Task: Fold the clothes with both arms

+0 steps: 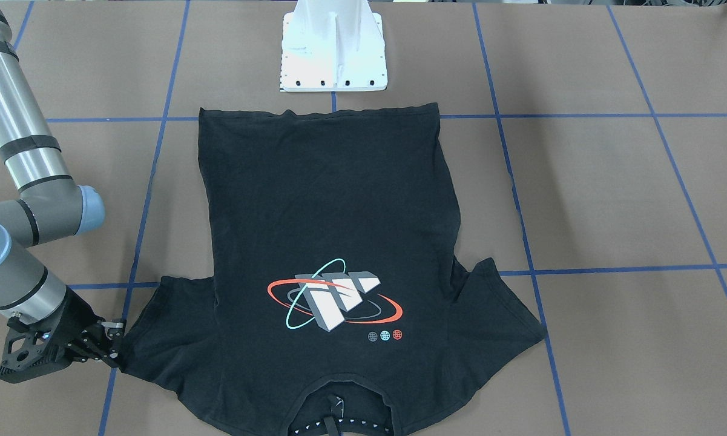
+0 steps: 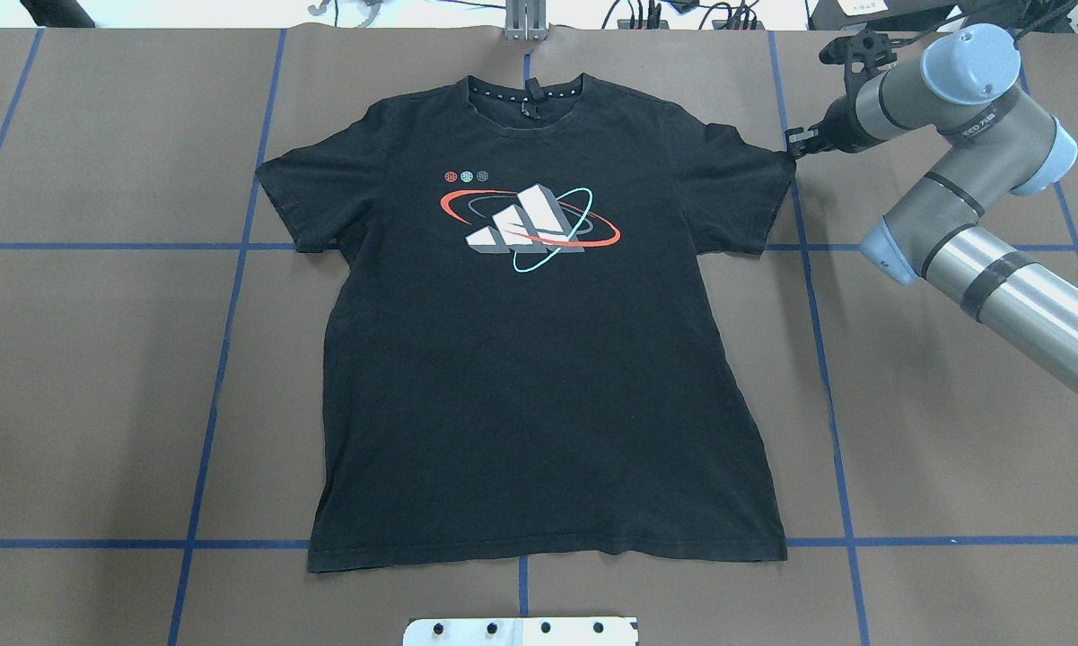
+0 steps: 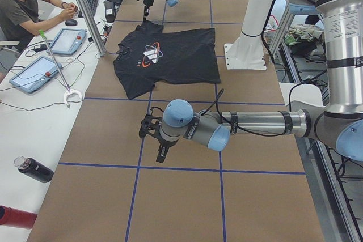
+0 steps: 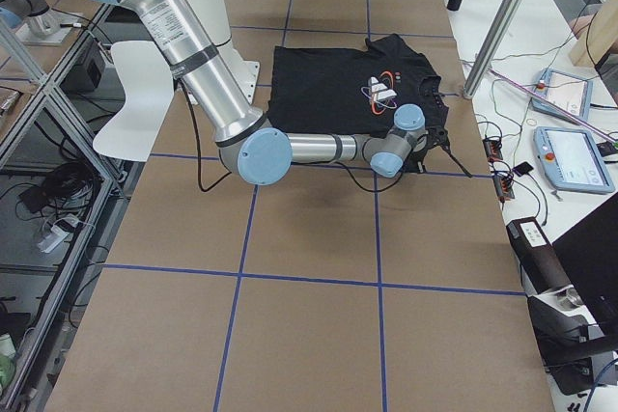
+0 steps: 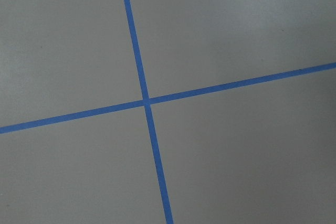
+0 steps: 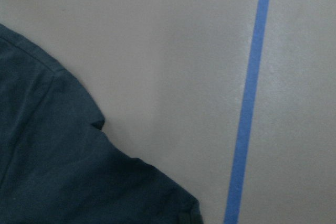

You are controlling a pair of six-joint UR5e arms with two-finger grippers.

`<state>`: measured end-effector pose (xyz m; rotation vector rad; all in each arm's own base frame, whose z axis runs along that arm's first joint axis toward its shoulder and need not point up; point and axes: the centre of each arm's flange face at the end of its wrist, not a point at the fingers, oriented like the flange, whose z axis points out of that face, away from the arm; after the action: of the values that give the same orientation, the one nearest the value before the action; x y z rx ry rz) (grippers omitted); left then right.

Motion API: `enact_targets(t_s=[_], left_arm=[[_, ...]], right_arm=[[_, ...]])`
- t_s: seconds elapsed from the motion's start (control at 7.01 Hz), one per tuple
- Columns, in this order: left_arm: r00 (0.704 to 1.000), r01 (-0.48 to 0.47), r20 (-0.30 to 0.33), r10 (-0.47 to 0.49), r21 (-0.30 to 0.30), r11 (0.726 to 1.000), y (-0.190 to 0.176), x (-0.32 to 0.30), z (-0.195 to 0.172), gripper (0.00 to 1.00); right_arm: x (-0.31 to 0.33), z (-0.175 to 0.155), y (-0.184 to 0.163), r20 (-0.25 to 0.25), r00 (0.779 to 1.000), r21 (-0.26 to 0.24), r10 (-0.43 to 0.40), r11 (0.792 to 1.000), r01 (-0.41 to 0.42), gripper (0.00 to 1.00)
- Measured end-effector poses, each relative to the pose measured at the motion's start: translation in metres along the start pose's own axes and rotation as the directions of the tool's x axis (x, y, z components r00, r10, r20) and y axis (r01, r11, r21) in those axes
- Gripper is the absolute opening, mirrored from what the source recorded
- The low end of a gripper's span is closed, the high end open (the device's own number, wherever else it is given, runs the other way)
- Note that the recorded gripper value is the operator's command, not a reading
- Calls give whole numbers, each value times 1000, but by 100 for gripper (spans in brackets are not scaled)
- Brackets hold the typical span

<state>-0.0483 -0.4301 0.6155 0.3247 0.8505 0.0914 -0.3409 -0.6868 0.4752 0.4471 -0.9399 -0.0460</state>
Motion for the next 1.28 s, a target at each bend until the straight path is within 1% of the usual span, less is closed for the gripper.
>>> enact_targets(t_s=[0.14, 0.29, 0.43, 0.57, 0.71, 1.0, 1.28], left_arm=[[1000, 0, 0, 0, 0, 1000, 0, 0, 0, 100], [1000, 0, -2, 0, -1, 1000, 1, 0, 0, 100], [1000, 0, -5, 0, -1, 1000, 1, 0, 0, 100], [1000, 0, -7, 0, -1, 1000, 1, 1, 0, 100], [1000, 0, -8, 0, -1, 1000, 1, 1, 0, 100], [1000, 0, -10, 0, 0, 1000, 1, 1, 0, 100], [1000, -2, -14, 2, 1, 1000, 0, 2, -1, 100]], right_arm=[[-24, -11, -4, 29, 1000, 3, 8, 1000, -8, 0], [-61, -21, -2, 66, 997, -8, 35, 999, -35, 0], [-101, -25, 6, 94, 993, -27, 68, 997, -66, 0], [-136, -27, 12, 118, 988, -39, 99, 995, -95, 0], [-173, -26, 12, 129, 982, -42, 138, 990, -133, 0], [-219, -16, 13, 109, 979, -19, 173, 985, -172, 0], [-246, -1, 11, 73, 978, 10, 197, 980, -199, 0]])
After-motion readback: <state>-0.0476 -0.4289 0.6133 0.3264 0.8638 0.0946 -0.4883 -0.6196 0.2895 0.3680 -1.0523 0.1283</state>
